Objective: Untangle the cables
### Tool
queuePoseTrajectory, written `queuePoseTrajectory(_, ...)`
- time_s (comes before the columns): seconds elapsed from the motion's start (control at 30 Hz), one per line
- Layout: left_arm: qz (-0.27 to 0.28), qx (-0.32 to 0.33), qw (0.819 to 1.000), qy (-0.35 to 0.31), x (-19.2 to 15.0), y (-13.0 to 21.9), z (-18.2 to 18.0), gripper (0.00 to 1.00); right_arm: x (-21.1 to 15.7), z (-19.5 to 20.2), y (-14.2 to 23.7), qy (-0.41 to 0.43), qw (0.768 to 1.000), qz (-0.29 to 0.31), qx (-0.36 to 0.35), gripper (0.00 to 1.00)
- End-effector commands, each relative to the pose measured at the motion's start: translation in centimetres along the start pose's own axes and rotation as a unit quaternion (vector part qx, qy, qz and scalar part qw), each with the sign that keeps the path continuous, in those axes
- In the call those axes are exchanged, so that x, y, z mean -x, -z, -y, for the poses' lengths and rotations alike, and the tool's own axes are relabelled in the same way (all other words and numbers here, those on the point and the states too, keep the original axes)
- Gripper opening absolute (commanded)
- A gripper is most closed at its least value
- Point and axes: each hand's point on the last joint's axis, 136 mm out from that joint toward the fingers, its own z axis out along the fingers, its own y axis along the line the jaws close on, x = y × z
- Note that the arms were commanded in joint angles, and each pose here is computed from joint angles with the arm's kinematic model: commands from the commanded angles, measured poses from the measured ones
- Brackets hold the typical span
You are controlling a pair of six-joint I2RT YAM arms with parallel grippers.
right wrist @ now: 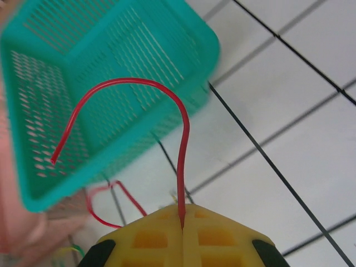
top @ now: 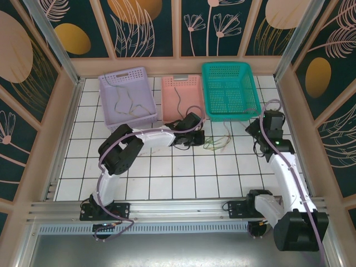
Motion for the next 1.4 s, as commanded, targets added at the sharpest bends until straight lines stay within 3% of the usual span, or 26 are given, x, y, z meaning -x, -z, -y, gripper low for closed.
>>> queuePoseTrajectory(0.0, 0.006, 0.014, 1.0, 0.004, -0.5, 1.4, -0.7, 0.0, 4.0, -3.4, 2.6, -0.016, 0.997, 0.056, 0.054, 0.0)
queuePoseTrajectory(0.27, 0.011, 0.017, 1.0, 0.011, -1.4, 2.9, -1.5, 0.0, 9.8, -8.9, 7.1, -0.018, 0.978, 0.135, 0.158, 0.0)
queuePoseTrajectory(0.4, 0.01, 0.022, 1.0, 0.015, -1.8, 3.2, -1.8, 0.0, 11.7, -10.9, 8.6, -0.02, 0.971, 0.146, 0.186, 0.0)
queuePoseTrajectory(0.43, 0.014, 0.021, 1.0, 0.015, -1.6, 3.5, -1.7, 0.03, 12.0, -11.3, 8.9, -0.02, 0.97, 0.147, 0.193, 0.0)
queuePoseTrajectory(0.5, 0.027, 0.015, 0.999, 0.019, -0.8, 4.5, -1.0, 0.24, 12.0, -11.9, 9.1, -0.02, 0.969, 0.14, 0.202, 0.0)
queuePoseTrajectory(0.63, 0.072, -0.022, 0.997, 0.017, 1.8, 8.3, 2.4, 0.5, 11.4, -12.7, 8.9, -0.026, 0.969, 0.11, 0.218, 0.0)
queuePoseTrajectory(0.8, 0.141, -0.092, 0.986, -0.002, 4.8, 14.9, 7.1, 0.62, 10.2, -13.4, 8.6, -0.051, 0.97, 0.066, 0.227, 0.0)
queuePoseTrajectory(0.93, 0.164, -0.222, 0.96, -0.045, 5.5, 19.1, 12.7, 0.69, 8.3, -13.9, 7.6, -0.081, 0.971, 0.019, 0.224, 0.0)
queuePoseTrajectory(1.07, 0.133, -0.288, 0.946, -0.064, 5.8, 19.0, 16.2, 0.7, 6.2, -15.0, 6.7, -0.102, 0.97, -0.023, 0.221, 0.0)
queuePoseTrajectory(1.37, 0.135, -0.223, 0.962, -0.084, 7.0, 15.3, 14.6, 0.68, 4.0, -16.7, 6.4, -0.121, 0.964, -0.073, 0.224, 0.0)
